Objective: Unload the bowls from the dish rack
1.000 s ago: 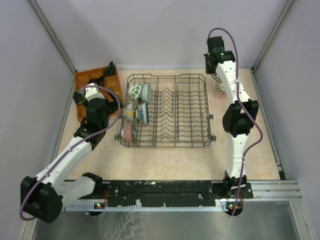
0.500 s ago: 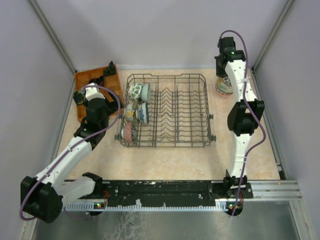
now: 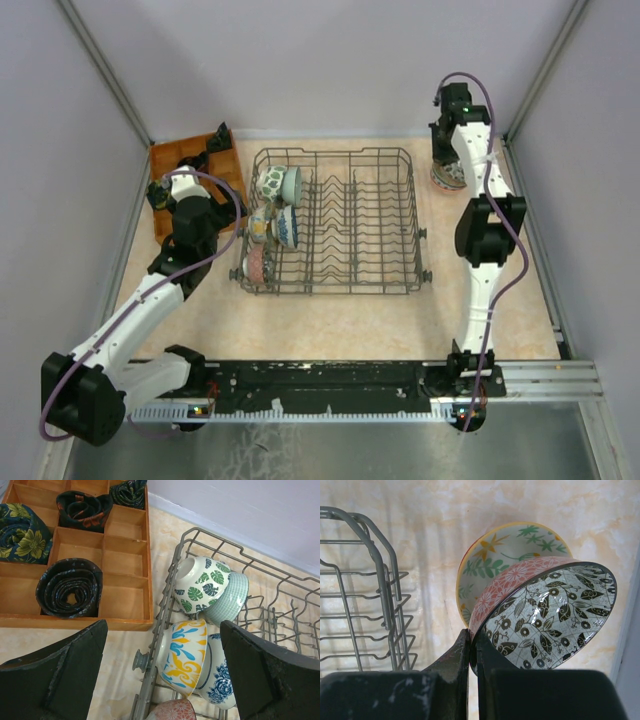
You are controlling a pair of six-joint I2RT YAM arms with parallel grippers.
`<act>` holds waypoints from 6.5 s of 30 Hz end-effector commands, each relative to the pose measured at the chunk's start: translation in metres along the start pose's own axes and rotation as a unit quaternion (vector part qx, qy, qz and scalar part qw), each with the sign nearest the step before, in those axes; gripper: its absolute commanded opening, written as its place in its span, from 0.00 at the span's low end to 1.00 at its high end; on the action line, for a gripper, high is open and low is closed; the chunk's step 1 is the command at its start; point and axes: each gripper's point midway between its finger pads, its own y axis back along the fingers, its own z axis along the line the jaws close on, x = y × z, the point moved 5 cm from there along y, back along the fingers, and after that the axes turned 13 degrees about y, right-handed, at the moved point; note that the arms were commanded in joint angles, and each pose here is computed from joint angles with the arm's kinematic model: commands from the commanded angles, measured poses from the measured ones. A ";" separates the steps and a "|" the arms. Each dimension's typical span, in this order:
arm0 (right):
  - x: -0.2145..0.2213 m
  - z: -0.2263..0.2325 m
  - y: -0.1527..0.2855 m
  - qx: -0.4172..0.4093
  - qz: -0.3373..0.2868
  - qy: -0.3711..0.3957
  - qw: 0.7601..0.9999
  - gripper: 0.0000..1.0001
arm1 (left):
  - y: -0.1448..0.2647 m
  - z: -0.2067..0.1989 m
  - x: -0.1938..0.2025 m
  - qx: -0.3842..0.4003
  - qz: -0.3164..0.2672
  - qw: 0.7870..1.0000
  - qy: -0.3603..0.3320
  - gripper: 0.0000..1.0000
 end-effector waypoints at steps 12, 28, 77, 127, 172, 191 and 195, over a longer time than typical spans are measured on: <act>-0.019 -0.007 -0.005 -0.001 -0.034 0.003 0.999 0.00 | 0.002 -0.016 -0.016 0.018 -0.014 1.000 0.012 0.99; -0.019 -0.010 -0.010 0.003 -0.027 -0.005 1.000 0.22 | 0.000 -0.017 -0.016 0.018 -0.013 1.000 0.011 0.99; 0.053 0.343 0.148 -0.474 -0.277 -0.008 0.835 0.68 | 0.000 -0.014 -0.009 0.018 -0.012 1.000 0.012 0.99; 0.042 0.395 0.114 -0.538 -0.279 -0.024 0.795 0.00 | 0.000 -0.009 -0.007 0.010 -0.016 1.000 0.008 0.99; 0.024 0.011 0.171 0.056 -0.233 -0.106 0.965 0.00 | 0.000 -0.013 -0.009 0.015 -0.018 1.000 0.015 0.99; 0.101 -0.056 0.027 0.097 -0.004 -0.169 0.981 0.00 | -0.003 -0.016 -0.008 0.022 -0.014 1.000 0.015 0.99; 0.103 -0.063 0.015 0.099 0.011 -0.170 0.980 0.00 | -0.003 -0.017 -0.010 0.023 -0.017 0.999 0.015 0.99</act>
